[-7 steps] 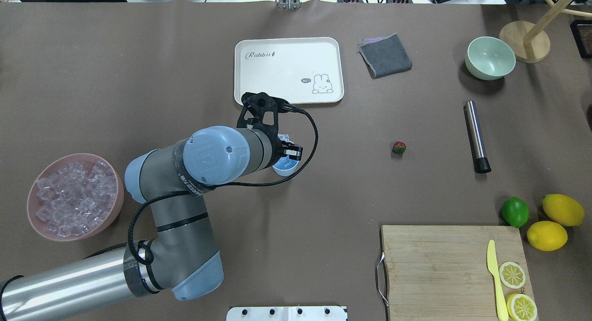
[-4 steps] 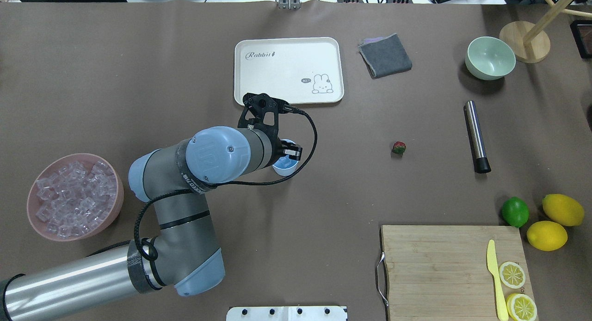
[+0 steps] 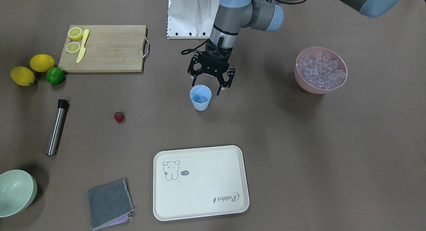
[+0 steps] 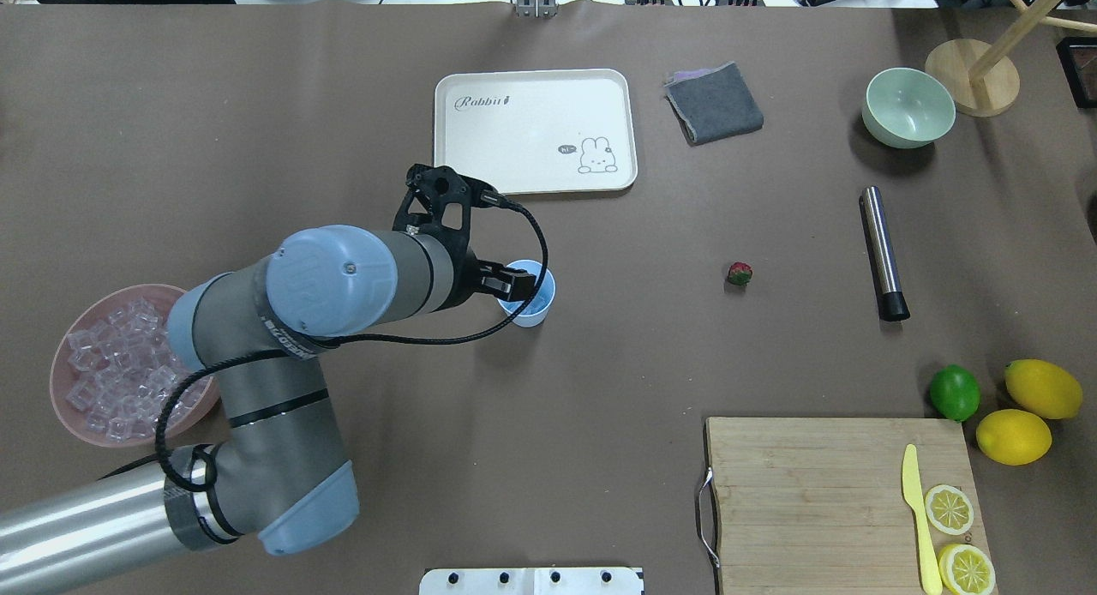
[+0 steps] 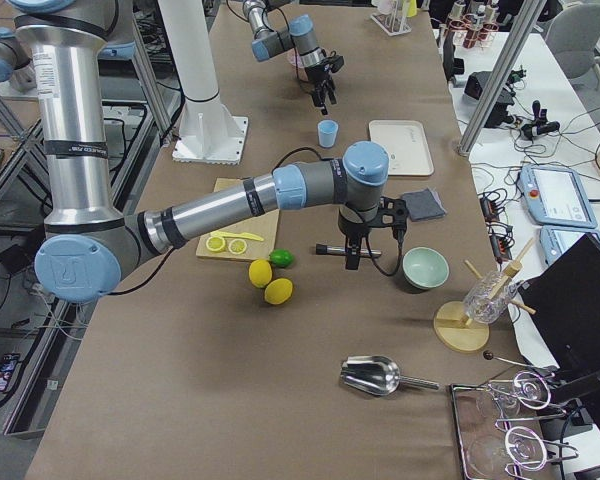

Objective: Mash ice and strawberries in cup
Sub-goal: 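Open the left gripper to drop the ice cube into the cup, then swing the left gripper back above the pink ice bowl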

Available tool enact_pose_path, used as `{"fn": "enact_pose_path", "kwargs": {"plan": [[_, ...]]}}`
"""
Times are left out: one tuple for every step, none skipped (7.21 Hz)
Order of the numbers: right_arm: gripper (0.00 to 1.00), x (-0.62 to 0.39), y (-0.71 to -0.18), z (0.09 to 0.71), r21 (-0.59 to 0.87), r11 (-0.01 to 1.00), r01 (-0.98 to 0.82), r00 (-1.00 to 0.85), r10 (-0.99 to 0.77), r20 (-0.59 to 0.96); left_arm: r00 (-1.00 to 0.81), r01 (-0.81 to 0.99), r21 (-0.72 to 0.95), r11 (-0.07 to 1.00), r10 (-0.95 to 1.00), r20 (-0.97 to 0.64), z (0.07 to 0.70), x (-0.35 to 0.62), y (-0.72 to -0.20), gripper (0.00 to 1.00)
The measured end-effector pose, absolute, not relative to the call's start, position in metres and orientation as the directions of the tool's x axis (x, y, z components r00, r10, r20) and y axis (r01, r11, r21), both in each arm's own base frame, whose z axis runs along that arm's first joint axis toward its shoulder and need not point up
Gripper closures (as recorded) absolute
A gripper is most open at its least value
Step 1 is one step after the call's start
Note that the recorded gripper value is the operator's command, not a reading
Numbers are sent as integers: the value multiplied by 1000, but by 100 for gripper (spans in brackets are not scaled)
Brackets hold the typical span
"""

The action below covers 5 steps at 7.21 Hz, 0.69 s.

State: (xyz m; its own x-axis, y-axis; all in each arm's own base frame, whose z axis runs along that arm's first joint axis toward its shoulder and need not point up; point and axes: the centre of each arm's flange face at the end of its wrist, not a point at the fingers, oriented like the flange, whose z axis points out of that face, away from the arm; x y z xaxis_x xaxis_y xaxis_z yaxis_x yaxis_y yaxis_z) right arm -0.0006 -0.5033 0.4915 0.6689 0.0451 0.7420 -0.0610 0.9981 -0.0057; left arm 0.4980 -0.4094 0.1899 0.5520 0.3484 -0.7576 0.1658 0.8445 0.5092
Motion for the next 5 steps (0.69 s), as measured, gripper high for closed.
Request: {"fn": "enact_pose_path", "kwargs": {"plan": [[0, -2, -504, 488, 1, 998, -58, 667, 38, 744, 571, 162, 487, 858, 321, -755, 202, 461, -419, 3], [0, -5, -506, 481, 15, 998, -53, 663, 24, 748, 619, 156, 451, 879, 268, -738, 215, 421, -427, 3], [0, -11, -507, 474, 28, 999, -41, 658, 6, 753, 680, 156, 408, 900, 202, -705, 230, 387, -436, 3], [0, -19, -507, 471, 35, 999, -24, 655, -10, 755, 734, 165, 358, 919, 128, -667, 249, 357, -445, 3], [0, -24, -506, 469, 42, 999, -11, 654, -25, 756, 765, 182, 306, 935, 61, -641, 277, 324, -451, 3]]}}
